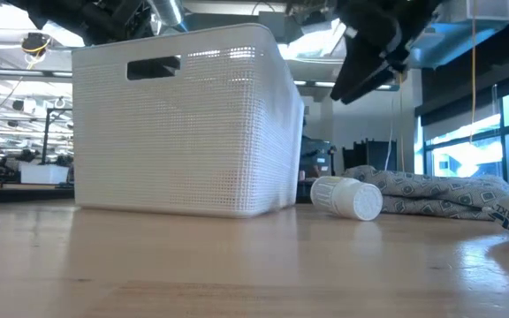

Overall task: Pick & place medical supplies in basket/bin
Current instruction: Put the white pill bottle into the white bin

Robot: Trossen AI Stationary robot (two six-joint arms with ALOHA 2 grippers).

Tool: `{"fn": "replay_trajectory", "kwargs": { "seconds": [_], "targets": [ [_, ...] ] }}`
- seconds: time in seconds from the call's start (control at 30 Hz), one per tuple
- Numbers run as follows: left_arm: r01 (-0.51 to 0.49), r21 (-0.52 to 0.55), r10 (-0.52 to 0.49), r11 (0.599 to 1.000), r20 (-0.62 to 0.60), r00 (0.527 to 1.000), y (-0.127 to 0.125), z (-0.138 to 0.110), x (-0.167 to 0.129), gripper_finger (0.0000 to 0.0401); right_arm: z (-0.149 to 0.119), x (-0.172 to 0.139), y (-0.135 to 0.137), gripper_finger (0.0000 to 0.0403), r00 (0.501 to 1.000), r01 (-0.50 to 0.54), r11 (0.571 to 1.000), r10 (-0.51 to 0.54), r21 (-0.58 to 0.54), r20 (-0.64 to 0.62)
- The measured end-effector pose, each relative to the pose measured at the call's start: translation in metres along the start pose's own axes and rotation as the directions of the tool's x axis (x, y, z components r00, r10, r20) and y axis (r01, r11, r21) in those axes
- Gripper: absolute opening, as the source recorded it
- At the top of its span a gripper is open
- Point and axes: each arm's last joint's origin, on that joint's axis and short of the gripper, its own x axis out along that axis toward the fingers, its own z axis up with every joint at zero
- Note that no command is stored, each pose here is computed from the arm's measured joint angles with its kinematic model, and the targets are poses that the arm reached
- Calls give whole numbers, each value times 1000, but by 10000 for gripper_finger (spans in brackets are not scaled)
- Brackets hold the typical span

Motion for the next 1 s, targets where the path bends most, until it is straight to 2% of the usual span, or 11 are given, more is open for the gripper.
{"fn": "replay_trajectory", "kwargs": {
  "seconds": [0.2, 0.33, 0.43, 0.5, 0.6, 0.73, 0.93, 1.0],
  "targets": [
    [1, 5, -1, 1000, 0, 1000, 0, 0, 0, 228, -39, -8, 29, 229, 994, 41, 996, -49, 82, 98],
    [0, 7, 0, 1000, 0, 1000, 0, 0, 0, 228, -69, -5, 42, 229, 984, 6, 988, -33, 153, 174],
    [1, 33, -1, 999, 0, 1000, 0, 0, 0, 228, -86, 1, 51, 230, 977, -24, 986, -12, 164, 213],
    [2, 39, -2, 999, -1, 1000, 0, 0, 0, 228, -96, 6, 54, 230, 976, -27, 991, -2, 129, 219],
    [2, 39, -2, 999, 0, 1000, 0, 0, 0, 228, -108, 13, 55, 229, 977, 12, 998, -26, 70, 211],
    [2, 39, -2, 999, 0, 1000, 0, 0, 0, 228, -116, 20, 54, 229, 974, 49, 996, -63, 68, 217],
    [3, 33, -3, 999, 0, 1000, 0, 0, 0, 228, -136, 26, 48, 229, 946, 125, 979, -166, 158, 279],
    [3, 31, -3, 1000, 0, 1000, 0, 0, 0, 228, -145, 29, 44, 229, 921, 142, 960, -217, 241, 322]
  ]
}}
